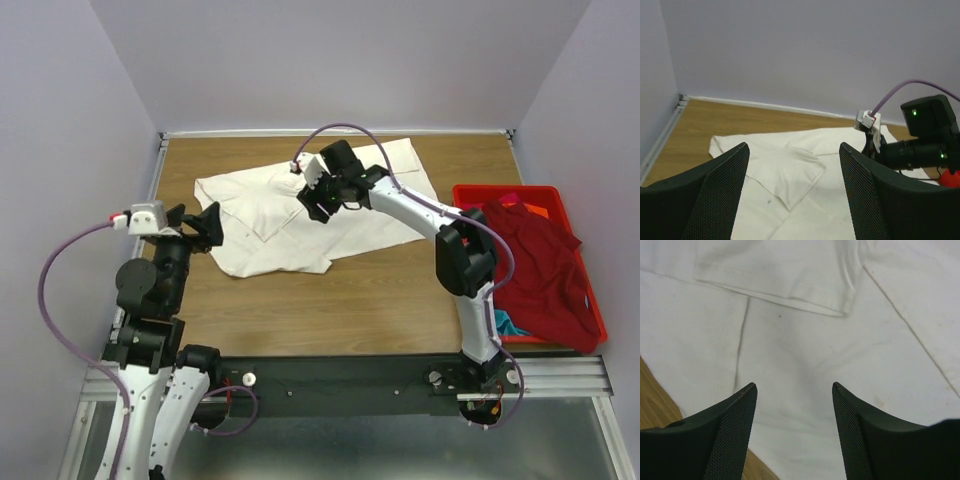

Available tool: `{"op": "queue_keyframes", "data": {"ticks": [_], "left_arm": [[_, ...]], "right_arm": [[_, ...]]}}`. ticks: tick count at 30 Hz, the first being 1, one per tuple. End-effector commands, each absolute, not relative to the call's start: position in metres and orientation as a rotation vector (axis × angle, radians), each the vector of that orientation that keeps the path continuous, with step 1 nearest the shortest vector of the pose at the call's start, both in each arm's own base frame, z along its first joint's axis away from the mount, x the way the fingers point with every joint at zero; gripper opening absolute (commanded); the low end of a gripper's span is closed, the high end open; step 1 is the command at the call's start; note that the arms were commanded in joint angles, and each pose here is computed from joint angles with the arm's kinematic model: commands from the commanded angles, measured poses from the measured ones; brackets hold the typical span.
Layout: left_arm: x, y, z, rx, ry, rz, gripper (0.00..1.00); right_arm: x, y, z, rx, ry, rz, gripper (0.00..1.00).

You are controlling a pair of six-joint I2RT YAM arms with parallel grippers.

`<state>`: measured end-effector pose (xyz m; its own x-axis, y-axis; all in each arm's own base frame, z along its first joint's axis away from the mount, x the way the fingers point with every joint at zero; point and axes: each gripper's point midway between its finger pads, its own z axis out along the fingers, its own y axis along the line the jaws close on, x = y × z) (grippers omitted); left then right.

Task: Fold and stack the t-shirts
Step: Fold the tshirt

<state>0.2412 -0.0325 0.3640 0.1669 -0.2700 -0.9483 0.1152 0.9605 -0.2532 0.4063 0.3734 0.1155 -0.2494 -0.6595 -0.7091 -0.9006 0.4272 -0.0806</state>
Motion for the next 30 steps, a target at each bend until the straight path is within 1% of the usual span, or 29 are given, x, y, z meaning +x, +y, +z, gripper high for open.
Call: {"op": "queue_keyframes", "data": {"ticks": [1,2,4,5,6,7,8,9,11,12,14,15,16,19,20,25,30], "left_arm": [[0.261,-0.090,0.322,0.019,1.530,-0.555,0.80],[0.265,-0.099,0.309,0.053,1.575,-0.595,0.80],[0.274,-0.115,0.285,0.141,1.670,-0.641,0.78],[0.283,-0.126,0.250,0.228,1.803,-0.666,0.73],[0.290,-0.130,0.249,0.252,1.843,-0.682,0.70],[0.298,-0.139,0.219,0.275,1.968,-0.733,0.66],[0.308,-0.144,0.227,0.355,1.962,-0.714,0.62],[0.321,-0.145,0.204,0.351,2.053,-0.709,0.60],[0.335,-0.146,0.192,0.369,2.117,-0.685,0.59],[0.349,-0.144,0.199,0.406,2.110,-0.634,0.59],[0.368,-0.139,0.178,0.419,2.219,-0.572,0.57],[0.372,-0.138,0.169,0.458,2.245,-0.541,0.55],[0.374,-0.137,0.144,0.483,2.333,-0.512,0.53],[0.387,-0.140,0.127,0.527,2.383,-0.459,0.49],[0.390,-0.148,0.112,0.579,2.419,-0.446,0.43],[0.391,-0.164,0.061,0.721,2.547,-0.299,0.41],[0.404,-0.159,0.051,0.747,2.572,-0.149,0.41]], "right_arm": [[0.410,0.345,0.138,-1.193,2.035,0.494,0.70],[0.413,0.332,0.140,-1.205,2.022,0.512,0.73],[0.399,0.320,0.144,-1.259,1.992,0.587,0.76],[0.379,0.313,0.145,-1.295,1.971,0.666,0.77],[0.373,0.302,0.146,-1.307,1.963,0.698,0.77],[0.357,0.293,0.145,-1.337,1.942,0.743,0.79],[0.351,0.286,0.145,-1.343,1.939,0.755,0.79],[0.344,0.283,0.144,-1.367,1.916,0.778,0.80],[0.337,0.272,0.141,-1.361,1.928,0.781,0.80],[0.334,0.260,0.138,-1.343,1.945,0.785,0.80],[0.337,0.243,0.137,-1.297,1.963,0.795,0.79],[0.332,0.237,0.133,-1.283,1.977,0.816,0.80],[0.331,0.234,0.134,-1.273,1.969,0.846,0.80],[0.329,0.214,0.130,-1.237,1.974,0.859,0.80],[0.332,0.207,0.129,-1.224,1.982,0.842,0.80],[0.329,0.196,0.134,-1.210,1.959,0.841,0.79],[0.328,0.186,0.135,-1.171,1.955,0.875,0.79]]}}
